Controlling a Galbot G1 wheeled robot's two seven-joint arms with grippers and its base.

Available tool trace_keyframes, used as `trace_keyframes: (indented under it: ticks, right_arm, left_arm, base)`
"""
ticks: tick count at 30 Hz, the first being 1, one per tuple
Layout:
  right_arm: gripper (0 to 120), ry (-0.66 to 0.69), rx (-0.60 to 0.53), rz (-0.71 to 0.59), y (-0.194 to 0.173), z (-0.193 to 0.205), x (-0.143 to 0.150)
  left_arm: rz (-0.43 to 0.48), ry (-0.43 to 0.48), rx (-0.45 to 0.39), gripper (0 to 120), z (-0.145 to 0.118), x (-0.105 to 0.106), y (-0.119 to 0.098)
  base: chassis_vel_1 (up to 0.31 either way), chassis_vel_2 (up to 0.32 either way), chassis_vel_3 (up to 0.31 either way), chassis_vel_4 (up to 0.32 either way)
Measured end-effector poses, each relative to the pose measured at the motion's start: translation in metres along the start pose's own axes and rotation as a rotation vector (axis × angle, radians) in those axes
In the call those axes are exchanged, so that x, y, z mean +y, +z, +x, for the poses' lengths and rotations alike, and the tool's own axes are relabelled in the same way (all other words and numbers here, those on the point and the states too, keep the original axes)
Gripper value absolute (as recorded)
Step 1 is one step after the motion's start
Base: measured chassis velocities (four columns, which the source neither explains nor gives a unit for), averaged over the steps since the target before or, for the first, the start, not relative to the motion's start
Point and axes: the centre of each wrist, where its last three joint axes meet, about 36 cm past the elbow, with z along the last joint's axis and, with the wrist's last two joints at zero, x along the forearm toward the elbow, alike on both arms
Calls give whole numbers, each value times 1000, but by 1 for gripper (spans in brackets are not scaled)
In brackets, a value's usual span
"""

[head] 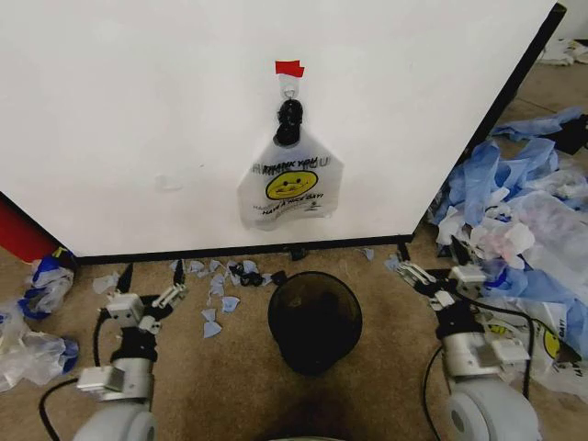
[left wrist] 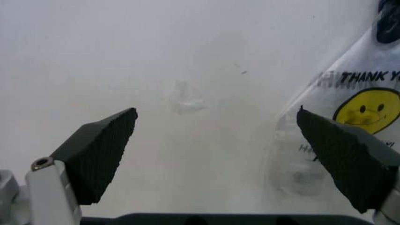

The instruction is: Pick up the garbage bag from the wall and place it over the trash bin.

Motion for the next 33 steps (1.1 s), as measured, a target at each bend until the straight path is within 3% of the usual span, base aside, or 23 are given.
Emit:
trace_keyframes:
  ticks: [33]
  right_arm:
    - [100, 7, 7, 18, 6, 0, -2]
  left_arm:
    - [4, -4, -17, 100, 1, 2, 13]
  base:
    - [0, 0, 0, 0]
